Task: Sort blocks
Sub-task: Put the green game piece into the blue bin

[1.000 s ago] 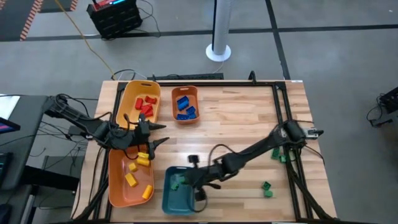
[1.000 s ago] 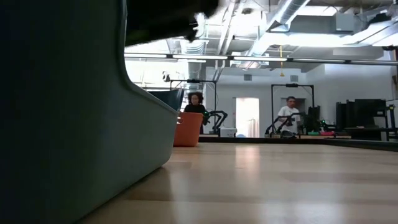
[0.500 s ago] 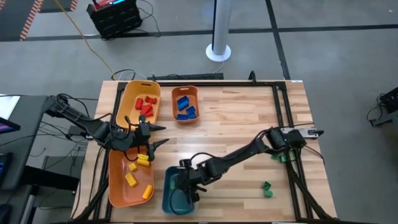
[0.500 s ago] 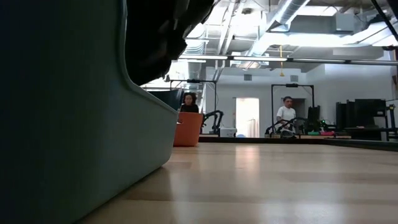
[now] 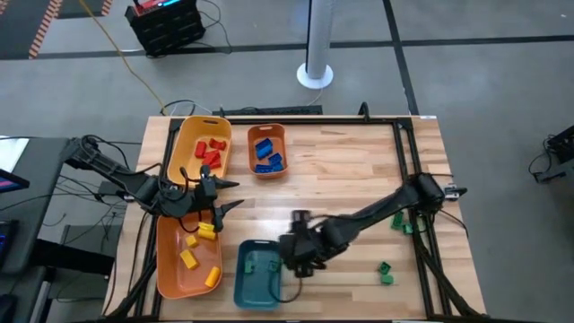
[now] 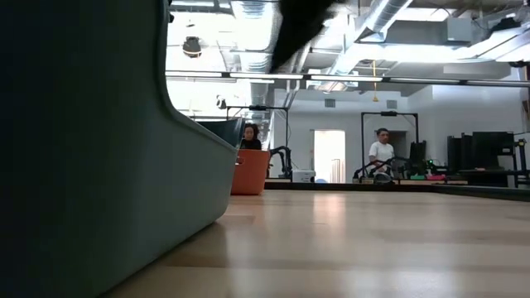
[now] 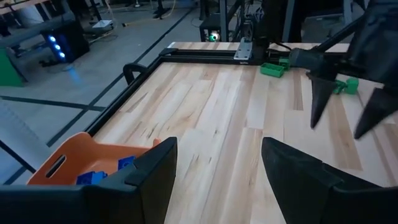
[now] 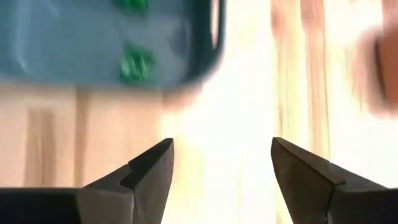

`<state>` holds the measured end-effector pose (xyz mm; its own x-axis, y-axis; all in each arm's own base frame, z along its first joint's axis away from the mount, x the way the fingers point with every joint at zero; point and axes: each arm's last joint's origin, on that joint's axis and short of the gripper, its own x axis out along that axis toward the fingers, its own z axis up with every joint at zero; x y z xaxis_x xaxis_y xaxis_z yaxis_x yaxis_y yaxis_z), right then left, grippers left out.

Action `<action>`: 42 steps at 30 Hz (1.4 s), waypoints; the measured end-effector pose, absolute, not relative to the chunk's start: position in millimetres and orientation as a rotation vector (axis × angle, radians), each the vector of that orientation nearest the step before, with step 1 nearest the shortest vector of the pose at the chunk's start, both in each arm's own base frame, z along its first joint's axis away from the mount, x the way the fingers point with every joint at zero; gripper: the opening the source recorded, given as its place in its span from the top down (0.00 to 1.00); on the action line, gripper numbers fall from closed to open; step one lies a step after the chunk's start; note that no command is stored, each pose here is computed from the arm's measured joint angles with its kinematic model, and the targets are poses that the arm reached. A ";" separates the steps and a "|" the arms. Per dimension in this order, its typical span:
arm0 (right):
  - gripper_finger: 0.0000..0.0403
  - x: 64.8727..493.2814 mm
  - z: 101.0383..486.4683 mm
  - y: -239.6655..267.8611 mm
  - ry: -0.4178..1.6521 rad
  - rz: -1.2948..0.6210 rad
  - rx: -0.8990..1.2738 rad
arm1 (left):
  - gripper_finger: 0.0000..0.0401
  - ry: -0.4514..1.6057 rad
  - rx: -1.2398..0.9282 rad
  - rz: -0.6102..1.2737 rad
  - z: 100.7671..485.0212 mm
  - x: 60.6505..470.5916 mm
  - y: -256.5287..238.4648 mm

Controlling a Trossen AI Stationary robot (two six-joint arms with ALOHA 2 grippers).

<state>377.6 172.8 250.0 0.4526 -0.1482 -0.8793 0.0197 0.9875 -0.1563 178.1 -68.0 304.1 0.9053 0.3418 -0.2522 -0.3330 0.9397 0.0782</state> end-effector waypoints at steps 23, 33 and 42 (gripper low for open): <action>0.32 189.2 201.5 235.3 1.716 -0.585 0.453 | 0.42 0.272 0.052 0.394 304.3 181.4 -59.0; 0.32 174.0 204.9 227.3 1.547 -0.706 0.667 | 0.42 0.268 0.076 0.391 305.3 181.9 -58.7; 0.32 158.9 187.9 232.3 1.497 -0.838 1.008 | 0.42 0.271 0.081 0.390 305.1 181.8 -58.6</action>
